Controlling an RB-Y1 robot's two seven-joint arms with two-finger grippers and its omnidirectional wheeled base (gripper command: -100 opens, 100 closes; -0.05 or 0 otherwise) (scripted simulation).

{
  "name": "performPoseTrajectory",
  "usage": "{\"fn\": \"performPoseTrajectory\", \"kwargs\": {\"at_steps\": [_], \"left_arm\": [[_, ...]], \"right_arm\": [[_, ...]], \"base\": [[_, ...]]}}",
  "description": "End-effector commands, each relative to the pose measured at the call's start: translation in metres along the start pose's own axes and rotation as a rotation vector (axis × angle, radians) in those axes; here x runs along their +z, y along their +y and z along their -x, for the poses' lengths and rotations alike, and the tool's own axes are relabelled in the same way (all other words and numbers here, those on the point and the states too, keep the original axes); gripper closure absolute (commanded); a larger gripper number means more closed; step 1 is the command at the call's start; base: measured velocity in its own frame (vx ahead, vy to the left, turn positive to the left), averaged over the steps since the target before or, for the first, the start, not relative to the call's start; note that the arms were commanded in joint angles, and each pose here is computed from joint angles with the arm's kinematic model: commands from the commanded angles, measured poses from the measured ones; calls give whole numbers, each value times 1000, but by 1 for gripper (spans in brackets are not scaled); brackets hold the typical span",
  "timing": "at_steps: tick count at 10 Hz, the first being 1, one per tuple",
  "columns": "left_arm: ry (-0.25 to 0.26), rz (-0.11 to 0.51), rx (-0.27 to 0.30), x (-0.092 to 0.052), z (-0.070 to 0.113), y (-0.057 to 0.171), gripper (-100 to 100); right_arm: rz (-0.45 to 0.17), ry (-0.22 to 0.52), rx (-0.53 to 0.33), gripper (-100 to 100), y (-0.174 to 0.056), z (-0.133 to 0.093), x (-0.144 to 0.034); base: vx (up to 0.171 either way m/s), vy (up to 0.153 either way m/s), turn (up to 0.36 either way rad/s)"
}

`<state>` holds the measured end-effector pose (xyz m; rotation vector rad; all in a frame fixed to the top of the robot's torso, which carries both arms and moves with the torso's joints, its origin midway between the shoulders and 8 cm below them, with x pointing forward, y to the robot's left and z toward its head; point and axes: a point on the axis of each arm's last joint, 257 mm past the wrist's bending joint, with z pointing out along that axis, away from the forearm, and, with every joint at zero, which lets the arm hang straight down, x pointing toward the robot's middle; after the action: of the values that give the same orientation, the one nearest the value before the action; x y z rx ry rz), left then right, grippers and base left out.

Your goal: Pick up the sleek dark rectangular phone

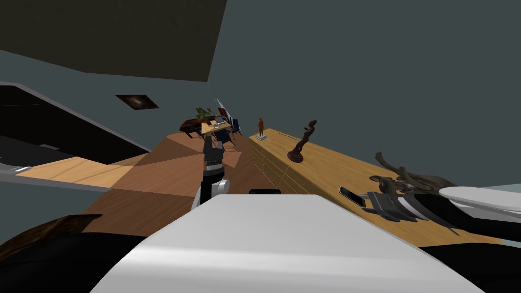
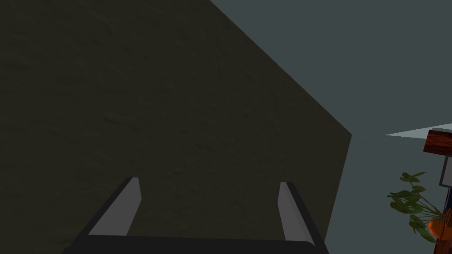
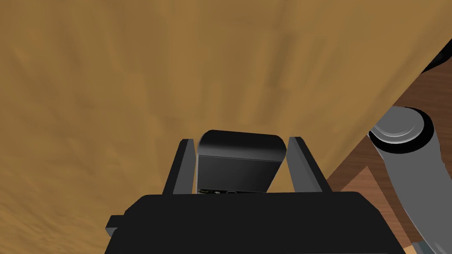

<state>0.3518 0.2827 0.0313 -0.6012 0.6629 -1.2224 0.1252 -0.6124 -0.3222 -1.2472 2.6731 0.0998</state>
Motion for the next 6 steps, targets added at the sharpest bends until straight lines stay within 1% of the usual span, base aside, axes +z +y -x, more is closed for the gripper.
{"fn": "performPoseTrajectory", "kwargs": {"at_steps": [1, 2, 3, 4, 5, 6], "left_arm": [[0, 0, 0, 0, 0, 0, 0], [0, 0, 0, 0, 0, 0, 0], [0, 0, 0, 0, 0, 0, 0], [0, 0, 0, 0, 0, 0, 0], [0, 0, 0, 0, 0, 0, 0], [0, 0, 0, 0, 0, 0, 0]], "right_arm": [[0, 0, 0, 100, 0, 0, 0], [0, 0, -1, 100, 0, 0, 0], [0, 0, -1, 0, 0, 0, 0], [1, -2, -13, 100, -7, 9, -8], [3, -4, -21, 100, -12, 15, -13], [3, -4, -24, 100, -14, 17, -15]], "base": [[0, 0, 0], [0, 0, 0], [0, 0, 0], [-24, -3, -106], [-47, -8, -112], [-42, -13, -57]]}}
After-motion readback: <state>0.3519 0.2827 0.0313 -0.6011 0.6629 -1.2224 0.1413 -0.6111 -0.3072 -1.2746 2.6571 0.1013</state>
